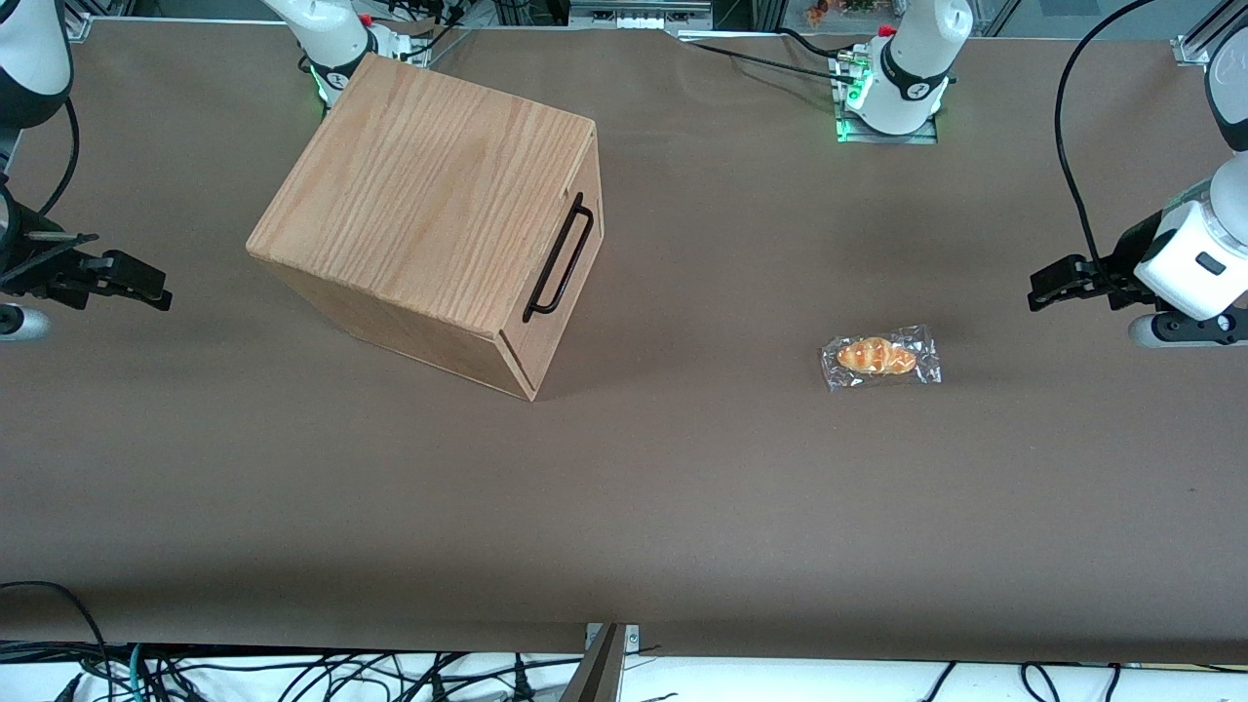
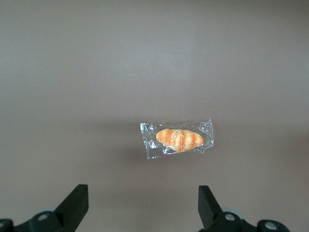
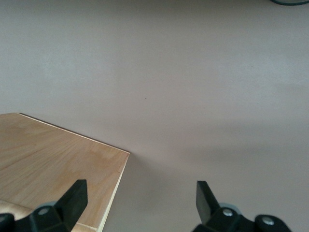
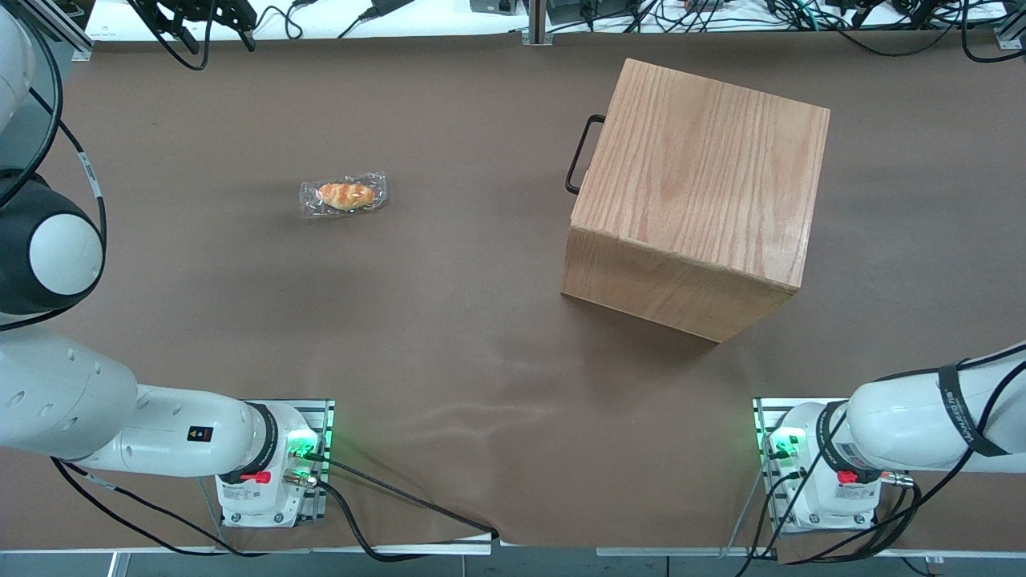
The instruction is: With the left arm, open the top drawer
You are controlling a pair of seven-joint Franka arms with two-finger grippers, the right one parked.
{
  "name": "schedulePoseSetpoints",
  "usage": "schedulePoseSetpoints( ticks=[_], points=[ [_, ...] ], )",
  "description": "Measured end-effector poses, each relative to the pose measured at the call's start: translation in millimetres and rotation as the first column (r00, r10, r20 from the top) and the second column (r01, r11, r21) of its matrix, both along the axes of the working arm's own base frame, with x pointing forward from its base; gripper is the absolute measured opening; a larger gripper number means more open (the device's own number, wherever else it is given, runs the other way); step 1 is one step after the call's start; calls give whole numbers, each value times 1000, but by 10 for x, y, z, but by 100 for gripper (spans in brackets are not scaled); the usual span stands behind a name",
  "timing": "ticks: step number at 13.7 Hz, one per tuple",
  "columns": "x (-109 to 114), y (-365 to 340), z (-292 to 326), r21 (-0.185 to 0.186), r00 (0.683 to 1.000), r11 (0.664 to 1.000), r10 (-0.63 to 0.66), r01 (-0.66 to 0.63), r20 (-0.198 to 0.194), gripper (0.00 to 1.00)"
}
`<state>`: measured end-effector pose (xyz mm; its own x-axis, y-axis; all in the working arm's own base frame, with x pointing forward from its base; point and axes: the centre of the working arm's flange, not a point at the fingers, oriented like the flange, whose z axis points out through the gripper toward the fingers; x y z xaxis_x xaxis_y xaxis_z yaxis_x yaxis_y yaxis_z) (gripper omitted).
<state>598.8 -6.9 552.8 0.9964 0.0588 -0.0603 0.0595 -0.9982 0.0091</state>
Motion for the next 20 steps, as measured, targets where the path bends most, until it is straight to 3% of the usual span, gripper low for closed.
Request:
schedulePoseSetpoints(
  ticks=[20],
  points=[
    [9, -77, -46, 0, 1000, 1000, -7, 7, -11, 100]
  ],
)
